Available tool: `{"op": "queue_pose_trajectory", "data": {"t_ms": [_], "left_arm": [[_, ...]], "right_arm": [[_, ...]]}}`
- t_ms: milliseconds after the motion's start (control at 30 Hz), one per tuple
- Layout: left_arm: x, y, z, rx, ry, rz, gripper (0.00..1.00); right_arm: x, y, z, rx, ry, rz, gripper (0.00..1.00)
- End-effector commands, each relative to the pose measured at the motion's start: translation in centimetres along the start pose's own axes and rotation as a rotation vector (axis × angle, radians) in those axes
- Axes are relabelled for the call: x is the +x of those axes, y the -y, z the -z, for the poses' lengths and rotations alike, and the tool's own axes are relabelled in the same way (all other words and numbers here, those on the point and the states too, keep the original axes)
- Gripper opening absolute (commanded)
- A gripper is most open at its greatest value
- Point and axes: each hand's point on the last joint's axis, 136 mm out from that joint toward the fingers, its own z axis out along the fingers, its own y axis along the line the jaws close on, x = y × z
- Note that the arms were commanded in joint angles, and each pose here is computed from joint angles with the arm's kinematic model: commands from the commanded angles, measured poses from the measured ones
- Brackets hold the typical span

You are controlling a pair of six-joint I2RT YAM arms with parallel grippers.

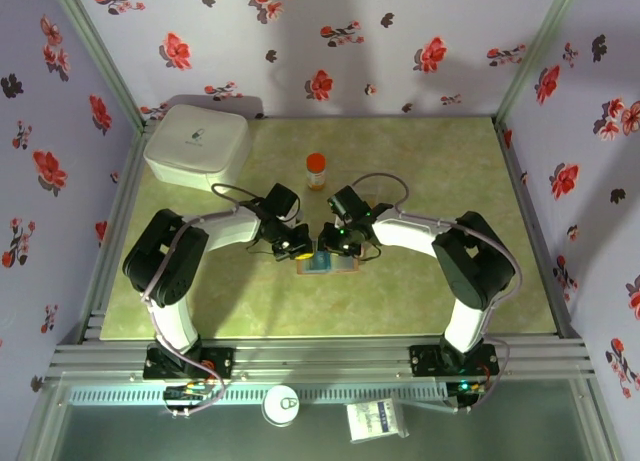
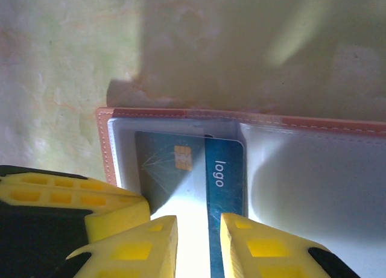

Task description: Take the credit cards out of the card holder

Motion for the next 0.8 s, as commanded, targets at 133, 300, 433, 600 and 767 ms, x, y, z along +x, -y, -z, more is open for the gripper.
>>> {"op": "queue_pose_trajectory", "data": {"t_ms": [133,300,433,600,767], "left_arm": [[0.0,-0.8,0.7,-0.039,0.005,-0.014,0.0],[0.0,-0.5,0.9,-0.027,0.011,-0.012,0.0],[-0.2,-0.1,1.4,-0.022,0.023,-0.018,0.0],[-0.2,-0.7,1.6,-0.052,0.032,-0.026,0.01],[0.0,-1.5,1.0,-0.075,0.02,-0.02,0.0]], "right_arm": [[0.9,2.0,-0.4,0.074,-0.018,-0.003,0.25],[0.2,1.6,0.2,0.074,0.014,0.012,0.25],[-0.4,0.8,0.7,0.053,0.032,0.019,0.25],[0.0,-0.4,0.7,-0.016,0.011,0.014,0.25],[0.2,-1.4,0.4,-0.081,-0.004,-0.004,0.24]]}}
